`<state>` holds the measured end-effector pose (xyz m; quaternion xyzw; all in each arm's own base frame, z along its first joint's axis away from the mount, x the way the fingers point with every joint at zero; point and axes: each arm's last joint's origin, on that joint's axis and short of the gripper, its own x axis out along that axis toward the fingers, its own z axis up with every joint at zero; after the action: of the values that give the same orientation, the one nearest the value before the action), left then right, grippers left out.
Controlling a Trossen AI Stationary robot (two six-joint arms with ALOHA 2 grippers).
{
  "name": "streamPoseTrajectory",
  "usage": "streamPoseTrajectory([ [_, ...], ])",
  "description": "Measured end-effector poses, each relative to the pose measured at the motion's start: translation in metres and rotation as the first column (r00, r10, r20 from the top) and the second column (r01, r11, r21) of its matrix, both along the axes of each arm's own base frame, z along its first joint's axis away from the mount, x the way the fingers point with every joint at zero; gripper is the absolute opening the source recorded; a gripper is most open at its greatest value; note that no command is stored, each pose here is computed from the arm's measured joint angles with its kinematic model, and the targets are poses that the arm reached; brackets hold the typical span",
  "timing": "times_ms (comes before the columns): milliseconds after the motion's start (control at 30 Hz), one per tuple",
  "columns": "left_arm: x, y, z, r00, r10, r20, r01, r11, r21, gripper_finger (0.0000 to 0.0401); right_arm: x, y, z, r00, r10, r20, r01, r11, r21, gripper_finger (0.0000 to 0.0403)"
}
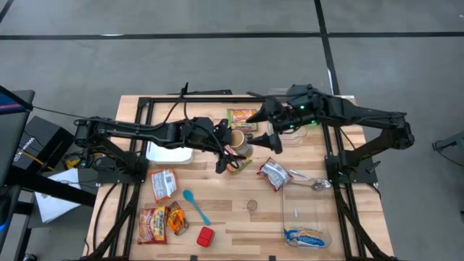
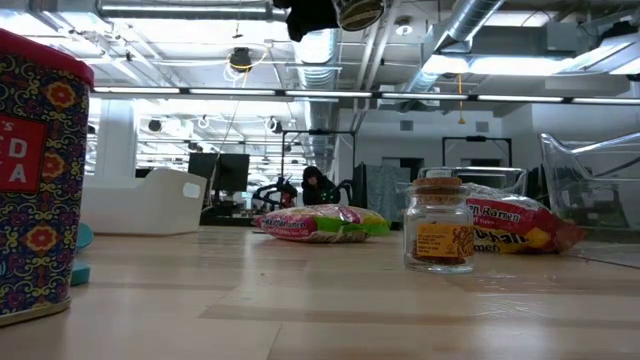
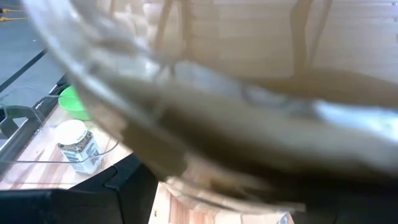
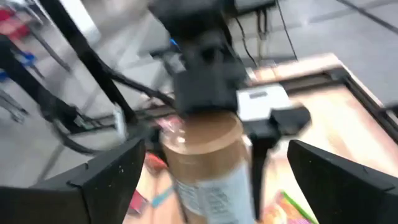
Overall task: Pick & Place Food Item
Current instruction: Put the gold seasoning bottle into the top transparent bin
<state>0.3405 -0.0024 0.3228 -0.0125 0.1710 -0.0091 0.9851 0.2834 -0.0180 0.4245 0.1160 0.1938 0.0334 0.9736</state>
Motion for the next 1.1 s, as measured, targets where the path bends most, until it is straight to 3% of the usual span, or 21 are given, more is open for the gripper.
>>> streamPoseTrajectory([
  [333,0.0,-0.001,0.0,1.0,-0.002,-0.003,0.002,1.0,-0.006,0.027,0.024,0.013,-0.017,0.995,0.095,-0.033,-0.098,0.988,-0.123,0.0398],
  [833,0.0,-0.001,0.0,1.0,0.0,-0.001,0.0,1.0,-0.014,0.027,0.046,0.008,-0.03,0.997,0.074,-0.025,-0.077,0.984,-0.163,0.0397],
  [1100,0.0,-0.001,0.0,1.0,0.001,-0.004,-0.001,1.0,-0.018,0.027,0.046,0.01,-0.028,0.995,0.103,-0.01,-0.103,0.983,-0.152,0.0353],
])
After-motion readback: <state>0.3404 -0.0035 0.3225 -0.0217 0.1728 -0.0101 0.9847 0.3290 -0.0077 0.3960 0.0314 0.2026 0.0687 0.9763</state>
